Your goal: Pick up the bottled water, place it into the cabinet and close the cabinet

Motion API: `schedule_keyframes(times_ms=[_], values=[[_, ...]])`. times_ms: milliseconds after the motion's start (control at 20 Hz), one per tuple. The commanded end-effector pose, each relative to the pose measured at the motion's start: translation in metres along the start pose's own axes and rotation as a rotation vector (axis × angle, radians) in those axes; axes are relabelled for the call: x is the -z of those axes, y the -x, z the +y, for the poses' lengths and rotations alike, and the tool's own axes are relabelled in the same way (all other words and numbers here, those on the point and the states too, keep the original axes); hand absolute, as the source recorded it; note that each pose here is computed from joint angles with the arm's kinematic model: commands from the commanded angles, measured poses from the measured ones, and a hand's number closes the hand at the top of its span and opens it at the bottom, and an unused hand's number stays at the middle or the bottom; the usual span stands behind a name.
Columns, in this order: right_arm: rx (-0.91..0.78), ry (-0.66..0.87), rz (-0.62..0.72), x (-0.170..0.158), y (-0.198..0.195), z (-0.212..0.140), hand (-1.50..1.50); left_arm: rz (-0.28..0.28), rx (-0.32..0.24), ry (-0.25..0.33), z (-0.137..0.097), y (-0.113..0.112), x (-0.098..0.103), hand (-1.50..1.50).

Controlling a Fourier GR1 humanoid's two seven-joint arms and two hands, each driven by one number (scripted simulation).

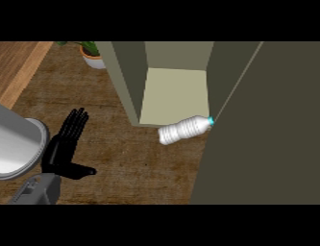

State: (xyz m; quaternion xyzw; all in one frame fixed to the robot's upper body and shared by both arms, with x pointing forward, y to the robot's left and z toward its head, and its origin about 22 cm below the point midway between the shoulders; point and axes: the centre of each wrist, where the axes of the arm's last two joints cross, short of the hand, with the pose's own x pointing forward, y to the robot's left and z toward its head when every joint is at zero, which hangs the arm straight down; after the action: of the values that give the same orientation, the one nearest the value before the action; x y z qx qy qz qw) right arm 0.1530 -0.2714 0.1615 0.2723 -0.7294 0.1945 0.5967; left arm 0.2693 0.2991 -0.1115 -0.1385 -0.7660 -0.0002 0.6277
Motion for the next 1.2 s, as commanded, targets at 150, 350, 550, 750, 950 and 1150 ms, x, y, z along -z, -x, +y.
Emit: schedule_keyframes(times_ms=[150,350,550,750,950,1150], values=[[-0.093,-0.102,-0.067,0.017,-0.026,0.051,1.50,-0.066,0.005,0.063,0.024,-0.034,-0.021,-1.50],[-0.075,-0.186,-0.066,0.037,-0.028,0.063,1.50,-0.068,0.015,0.082,0.032,-0.052,-0.032,-1.50],[-0.051,-0.229,-0.068,0.061,-0.019,0.075,1.50,-0.076,0.017,0.097,0.040,-0.075,-0.035,-1.50],[-0.008,-0.222,-0.053,0.090,-0.013,0.092,1.50,-0.072,0.008,0.104,0.031,-0.086,-0.035,-1.50],[0.007,-0.191,-0.046,0.120,-0.006,0.123,1.50,-0.084,0.014,0.107,0.042,-0.115,-0.046,-1.50],[0.027,-0.148,-0.025,0.161,-0.001,0.156,1.50,-0.099,0.008,0.110,0.036,-0.133,-0.051,-1.50]])
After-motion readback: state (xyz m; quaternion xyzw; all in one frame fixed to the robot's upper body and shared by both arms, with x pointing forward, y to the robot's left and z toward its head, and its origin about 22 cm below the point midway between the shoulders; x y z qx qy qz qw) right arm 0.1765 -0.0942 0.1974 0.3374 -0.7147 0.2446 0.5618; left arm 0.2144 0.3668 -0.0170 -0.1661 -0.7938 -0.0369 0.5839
